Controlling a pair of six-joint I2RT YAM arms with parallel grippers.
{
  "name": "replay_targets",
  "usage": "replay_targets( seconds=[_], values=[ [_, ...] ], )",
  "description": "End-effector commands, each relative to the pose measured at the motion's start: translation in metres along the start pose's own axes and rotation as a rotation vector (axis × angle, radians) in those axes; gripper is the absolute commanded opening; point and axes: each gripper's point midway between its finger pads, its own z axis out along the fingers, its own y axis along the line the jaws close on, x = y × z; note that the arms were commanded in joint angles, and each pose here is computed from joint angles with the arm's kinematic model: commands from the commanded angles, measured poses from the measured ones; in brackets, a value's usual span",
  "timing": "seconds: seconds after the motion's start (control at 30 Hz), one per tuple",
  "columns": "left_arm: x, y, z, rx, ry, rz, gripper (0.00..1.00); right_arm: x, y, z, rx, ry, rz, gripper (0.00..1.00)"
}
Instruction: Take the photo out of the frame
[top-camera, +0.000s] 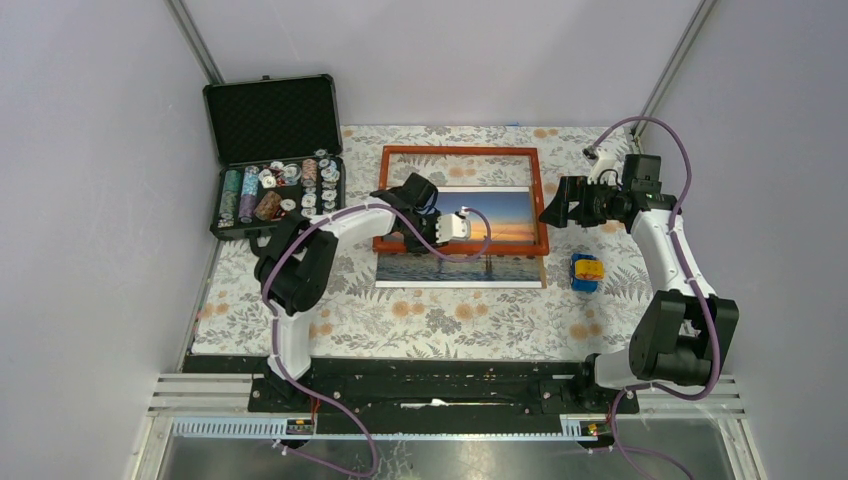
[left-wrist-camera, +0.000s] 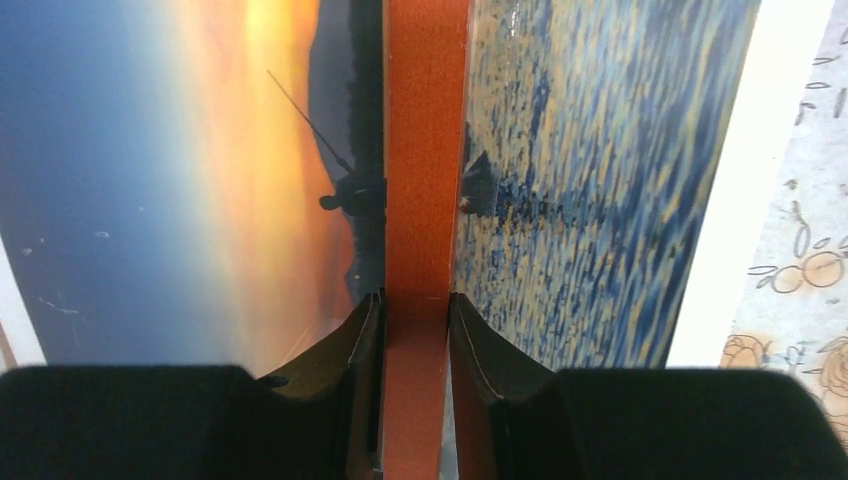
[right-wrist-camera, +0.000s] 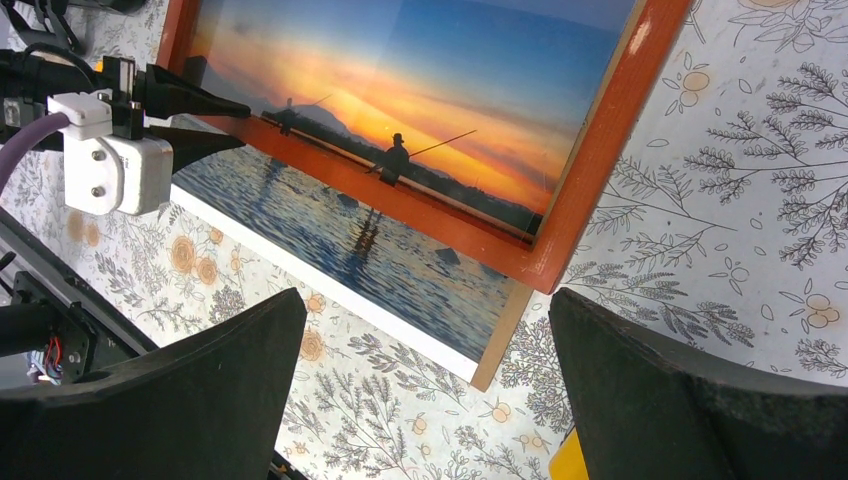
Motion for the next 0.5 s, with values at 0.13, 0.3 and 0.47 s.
replay_targets(
  seconds=[0.13, 0.3, 0.47],
  values=[
    [-0.01, 0.04, -0.016, -0.118, -0.016, 0.029, 0.19, -0.002, 0.008, 0.001, -0.056, -0.019, -0.025, 1.0],
    [-0.04, 0.031, -0.065, -0.158, -0.115, -0.04, 0.47, -0.003, 0.021, -0.002, -0.113, -0.035, -0.026, 1.0],
    [-0.034, -0.001, -0.105, -0.161, -0.121, -0.088, 0.56, -0.001, 0.04, -0.004, -0.21, -0.043, -0.028, 1.0]
  ],
)
